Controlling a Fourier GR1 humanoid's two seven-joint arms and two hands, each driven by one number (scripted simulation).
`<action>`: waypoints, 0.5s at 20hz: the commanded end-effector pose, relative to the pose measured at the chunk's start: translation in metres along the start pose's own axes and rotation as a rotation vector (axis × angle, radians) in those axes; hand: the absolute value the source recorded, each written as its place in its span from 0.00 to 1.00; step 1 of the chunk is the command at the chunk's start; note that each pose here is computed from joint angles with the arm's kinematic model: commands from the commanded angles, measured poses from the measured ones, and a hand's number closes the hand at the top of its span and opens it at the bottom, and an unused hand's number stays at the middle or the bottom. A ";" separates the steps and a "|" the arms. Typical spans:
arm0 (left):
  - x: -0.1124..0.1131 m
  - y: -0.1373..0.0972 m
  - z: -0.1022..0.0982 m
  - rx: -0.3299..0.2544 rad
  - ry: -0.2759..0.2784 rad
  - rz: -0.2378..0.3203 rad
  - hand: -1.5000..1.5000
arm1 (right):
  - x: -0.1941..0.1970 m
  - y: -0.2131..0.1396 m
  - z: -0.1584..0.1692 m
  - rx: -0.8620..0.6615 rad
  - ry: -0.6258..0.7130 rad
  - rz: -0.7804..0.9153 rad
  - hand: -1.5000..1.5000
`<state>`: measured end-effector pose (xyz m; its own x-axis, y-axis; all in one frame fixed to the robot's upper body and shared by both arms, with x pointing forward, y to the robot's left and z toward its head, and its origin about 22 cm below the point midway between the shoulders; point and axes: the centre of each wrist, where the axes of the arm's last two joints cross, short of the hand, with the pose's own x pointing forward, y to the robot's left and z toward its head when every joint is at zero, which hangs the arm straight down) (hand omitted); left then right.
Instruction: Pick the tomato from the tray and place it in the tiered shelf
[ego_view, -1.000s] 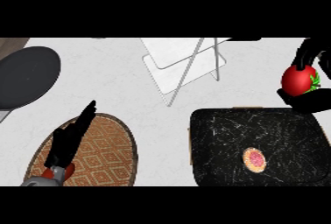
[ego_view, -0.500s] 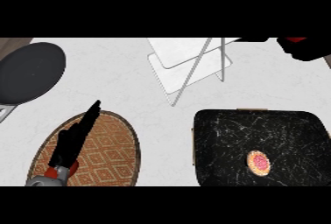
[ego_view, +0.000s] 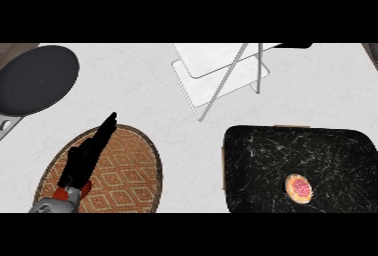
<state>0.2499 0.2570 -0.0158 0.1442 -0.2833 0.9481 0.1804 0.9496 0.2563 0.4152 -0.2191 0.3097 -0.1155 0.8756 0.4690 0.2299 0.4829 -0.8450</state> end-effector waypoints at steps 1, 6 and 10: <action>-0.017 -0.010 -0.007 -0.009 0.052 -0.003 0.50 | 0.031 0.019 -0.022 0.022 -0.035 0.035 1.00; -0.010 -0.006 -0.004 -0.008 0.045 0.011 0.50 | 0.025 0.057 -0.036 0.095 -0.062 0.060 1.00; -0.010 0.006 -0.009 -0.011 0.040 -0.002 0.50 | 0.037 0.077 -0.043 0.155 -0.036 0.074 1.00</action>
<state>0.2562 0.2550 -0.0135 0.1334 -0.2821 0.9501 0.1951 0.9474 0.2539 0.4612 -0.1720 0.2797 -0.1431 0.8999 0.4119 0.1318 0.4298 -0.8932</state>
